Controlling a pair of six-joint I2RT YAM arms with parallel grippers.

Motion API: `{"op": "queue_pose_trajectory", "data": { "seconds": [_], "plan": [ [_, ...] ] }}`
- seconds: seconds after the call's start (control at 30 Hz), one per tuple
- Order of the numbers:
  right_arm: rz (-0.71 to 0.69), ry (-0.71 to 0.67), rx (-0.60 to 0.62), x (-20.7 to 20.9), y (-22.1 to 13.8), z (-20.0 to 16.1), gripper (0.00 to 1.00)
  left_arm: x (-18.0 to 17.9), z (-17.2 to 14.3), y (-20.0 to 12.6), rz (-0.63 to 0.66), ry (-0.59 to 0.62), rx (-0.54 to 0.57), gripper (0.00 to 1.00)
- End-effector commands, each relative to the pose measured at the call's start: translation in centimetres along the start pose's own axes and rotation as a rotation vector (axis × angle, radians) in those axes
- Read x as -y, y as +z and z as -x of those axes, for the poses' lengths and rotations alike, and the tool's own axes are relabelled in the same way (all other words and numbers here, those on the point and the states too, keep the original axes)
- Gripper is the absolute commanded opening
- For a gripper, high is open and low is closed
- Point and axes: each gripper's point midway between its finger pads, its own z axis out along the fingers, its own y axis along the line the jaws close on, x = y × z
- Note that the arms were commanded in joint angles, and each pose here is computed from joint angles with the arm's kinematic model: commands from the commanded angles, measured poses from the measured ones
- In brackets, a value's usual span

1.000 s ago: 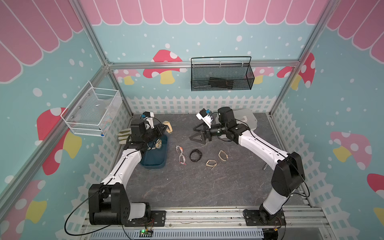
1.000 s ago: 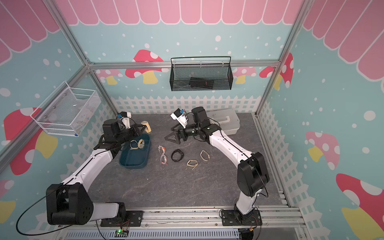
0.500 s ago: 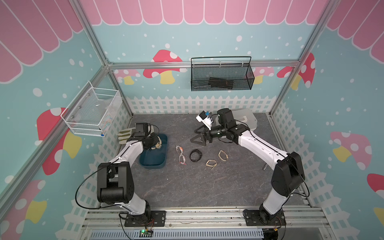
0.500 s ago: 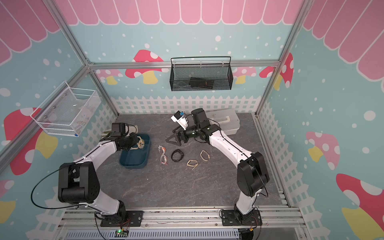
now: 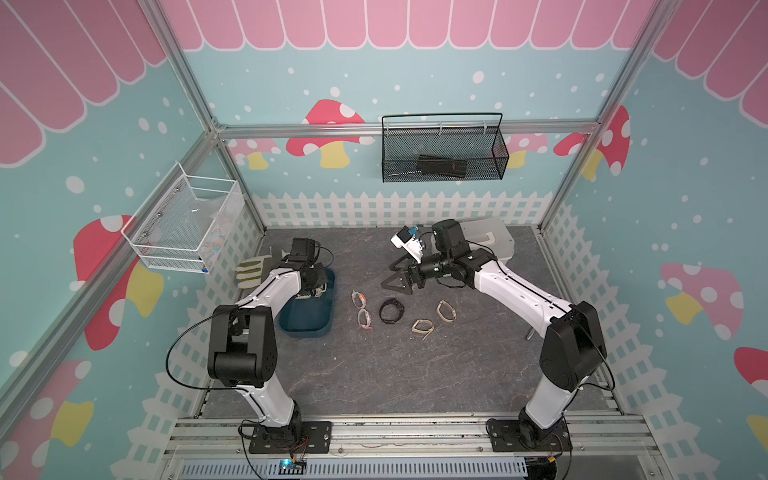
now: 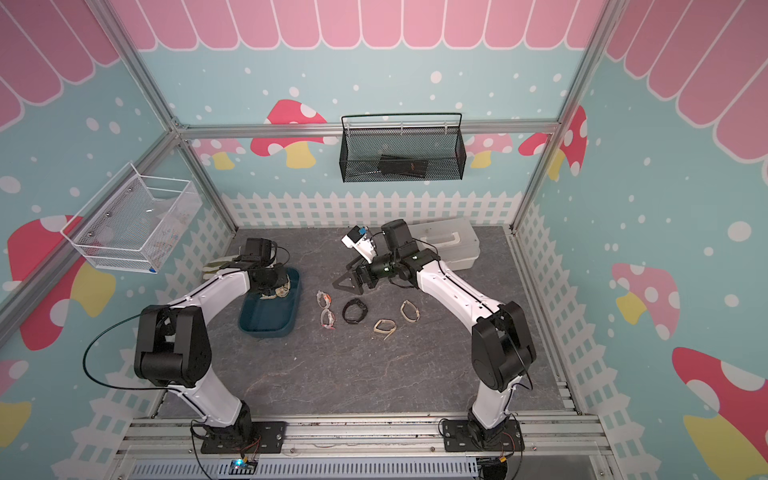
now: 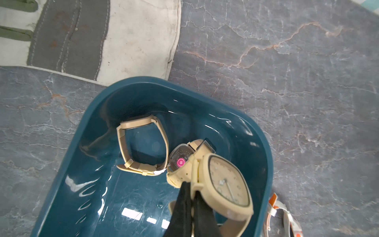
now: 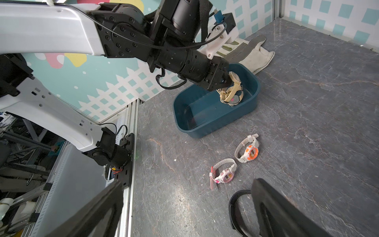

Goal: Put the watch into the storage box
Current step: Place the watch in the storage box.

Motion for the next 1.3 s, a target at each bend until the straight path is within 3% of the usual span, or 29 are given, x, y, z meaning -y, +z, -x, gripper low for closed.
{"op": "queue_pose_trajectory", "data": {
  "seconds": [0.0, 0.5, 1.27],
  "plan": [
    [-0.003, 0.005, -0.017, 0.5, 0.2, -0.4, 0.99, 0.0, 0.5, 0.3, 0.047, 0.058, -0.001, 0.00],
    [-0.010, 0.012, -0.034, 0.5, 0.2, -0.5, 0.99, 0.9, 0.2, 2.2, 0.080, 0.120, -0.035, 0.03],
    [-0.024, 0.009, -0.053, 0.3, -0.2, -1.2, 0.99, 1.9, 0.1, 2.1, 0.094, 0.170, -0.028, 0.21]
  ]
}}
